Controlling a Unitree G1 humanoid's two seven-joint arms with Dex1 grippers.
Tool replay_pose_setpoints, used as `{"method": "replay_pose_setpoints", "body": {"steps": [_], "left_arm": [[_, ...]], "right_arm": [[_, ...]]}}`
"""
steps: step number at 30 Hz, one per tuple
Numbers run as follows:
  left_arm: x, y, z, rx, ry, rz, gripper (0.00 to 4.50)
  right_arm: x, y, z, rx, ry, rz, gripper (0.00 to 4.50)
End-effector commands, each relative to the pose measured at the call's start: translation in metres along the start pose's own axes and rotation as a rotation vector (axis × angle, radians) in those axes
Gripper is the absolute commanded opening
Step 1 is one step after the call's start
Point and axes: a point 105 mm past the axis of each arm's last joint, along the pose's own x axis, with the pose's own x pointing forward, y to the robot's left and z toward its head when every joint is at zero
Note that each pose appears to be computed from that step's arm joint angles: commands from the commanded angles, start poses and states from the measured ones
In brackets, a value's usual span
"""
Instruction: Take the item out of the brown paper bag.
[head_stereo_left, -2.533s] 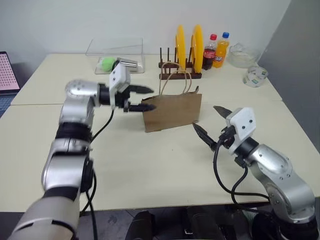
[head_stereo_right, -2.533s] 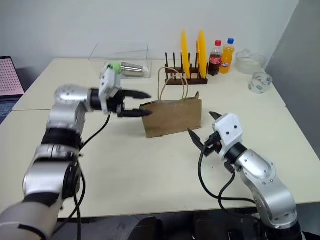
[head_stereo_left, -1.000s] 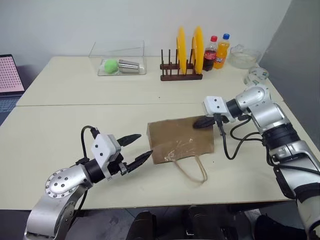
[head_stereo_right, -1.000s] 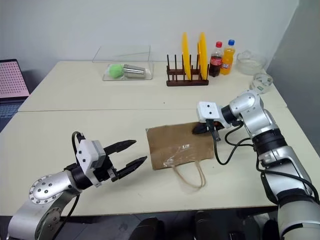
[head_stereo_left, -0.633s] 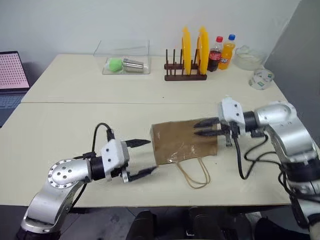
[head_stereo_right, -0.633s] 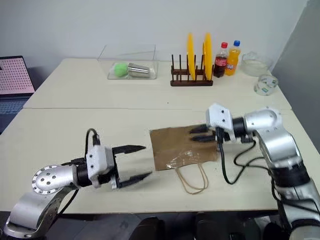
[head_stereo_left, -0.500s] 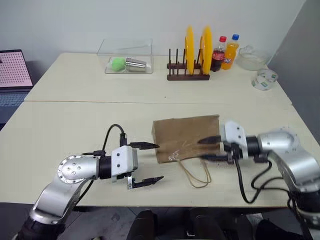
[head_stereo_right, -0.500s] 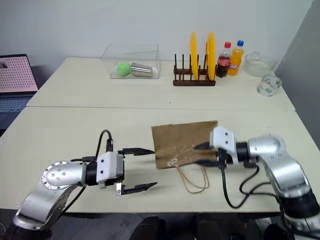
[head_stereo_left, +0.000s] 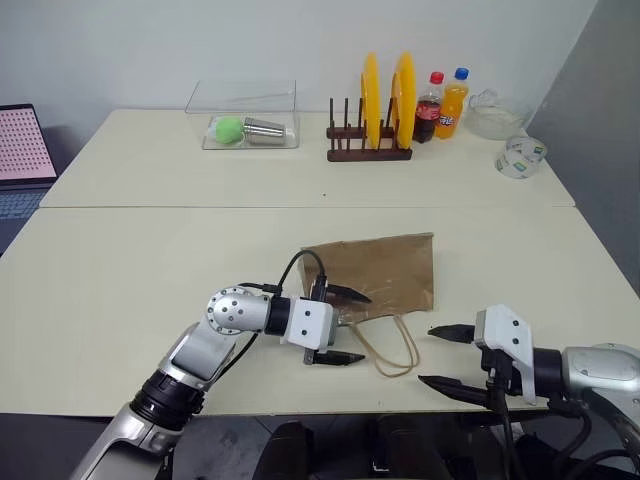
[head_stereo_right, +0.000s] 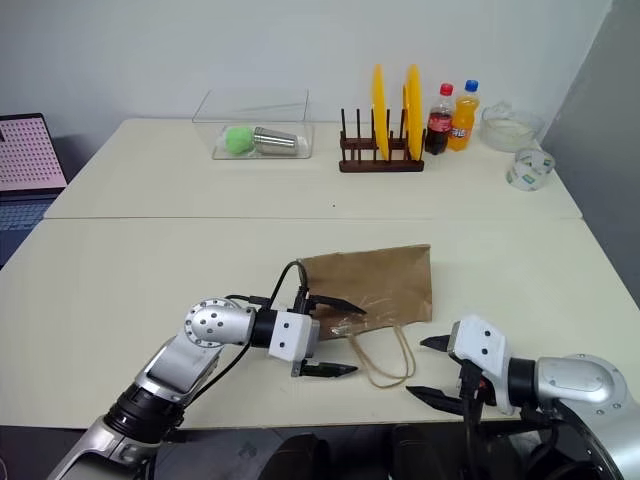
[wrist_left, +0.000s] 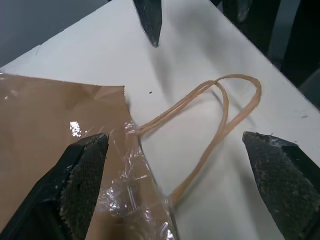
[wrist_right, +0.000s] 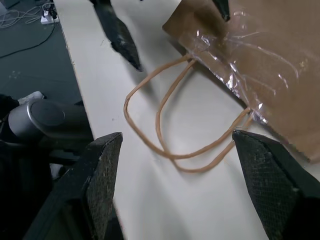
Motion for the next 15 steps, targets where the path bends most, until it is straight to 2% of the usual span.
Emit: {"method": "replay_pose_setpoints", "body": {"steps": [1,8,11,15], "left_arm": [[0.009,0.002,0.001,0.061,-0.015,-0.009,4.5],[0.027,0.003,-0.002,0.109,-0.044,-0.012,4.5],[0.033,0.006,0.0,0.106,-0.067,0.004,3.89],[0.032,0.008,0.002,0.099,-0.082,0.003,2.61]], "right_arm": [[-0.005,0.002,0.008,-0.041,-0.009,-0.031,3.68],[-0.005,0.005,0.01,-0.03,-0.013,-0.046,3.68],[-0.007,0.006,0.006,-0.032,0.004,-0.049,3.71],[-0.008,0.007,0.004,-0.033,0.015,-0.042,3.71]]}}
